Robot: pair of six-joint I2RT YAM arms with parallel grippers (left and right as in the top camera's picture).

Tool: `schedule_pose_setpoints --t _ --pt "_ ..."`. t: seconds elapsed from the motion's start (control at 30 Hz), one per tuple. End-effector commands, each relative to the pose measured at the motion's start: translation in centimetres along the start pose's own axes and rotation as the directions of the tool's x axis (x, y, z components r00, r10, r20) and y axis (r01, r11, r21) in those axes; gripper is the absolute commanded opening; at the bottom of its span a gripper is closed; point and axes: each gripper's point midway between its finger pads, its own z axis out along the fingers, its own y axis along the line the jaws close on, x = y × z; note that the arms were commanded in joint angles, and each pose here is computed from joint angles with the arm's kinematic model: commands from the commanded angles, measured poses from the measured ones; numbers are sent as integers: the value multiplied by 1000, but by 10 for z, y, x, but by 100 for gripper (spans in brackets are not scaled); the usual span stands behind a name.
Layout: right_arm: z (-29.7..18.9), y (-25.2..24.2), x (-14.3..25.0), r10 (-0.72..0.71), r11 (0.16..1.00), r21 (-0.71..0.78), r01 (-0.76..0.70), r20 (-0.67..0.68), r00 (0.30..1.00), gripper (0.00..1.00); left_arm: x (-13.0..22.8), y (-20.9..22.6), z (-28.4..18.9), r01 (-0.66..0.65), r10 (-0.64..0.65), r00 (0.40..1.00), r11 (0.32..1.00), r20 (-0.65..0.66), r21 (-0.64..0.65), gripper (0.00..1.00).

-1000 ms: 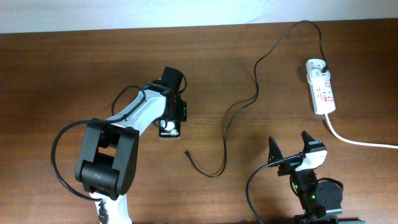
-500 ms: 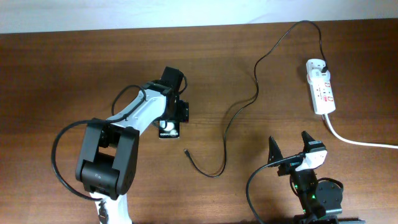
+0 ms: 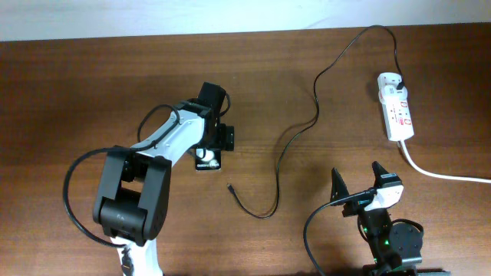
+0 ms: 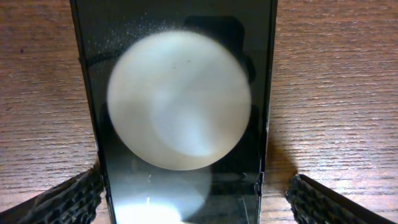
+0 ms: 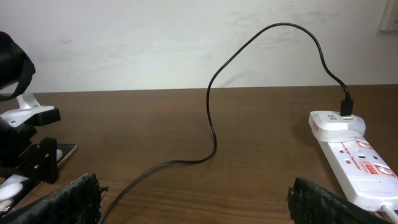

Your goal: Plug charger to phone and switch on socket

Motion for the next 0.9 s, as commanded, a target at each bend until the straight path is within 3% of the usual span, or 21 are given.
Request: schedule_pose_setpoints --t 0.0,0.43,0.53,0.73,0.87 --pt "0 -2 2 0 1000 7 0 -1 1000 99 28 20 26 -28 18 995 995 -99 -100 99" --pt "0 -2 2 0 1000 7 0 -1 1000 99 25 29 25 -28 15 996 988 -84 -150 99" --pt "0 -2 2 0 1000 7 0 -1 1000 99 26 22 26 -24 14 996 994 -92 -110 100" --pt "0 -2 2 0 1000 7 0 -1 1000 99 28 20 26 -24 14 995 995 -99 -100 88" --pt "0 -2 2 0 1000 7 0 -1 1000 99 28 21 26 -23 13 995 994 -97 -104 99"
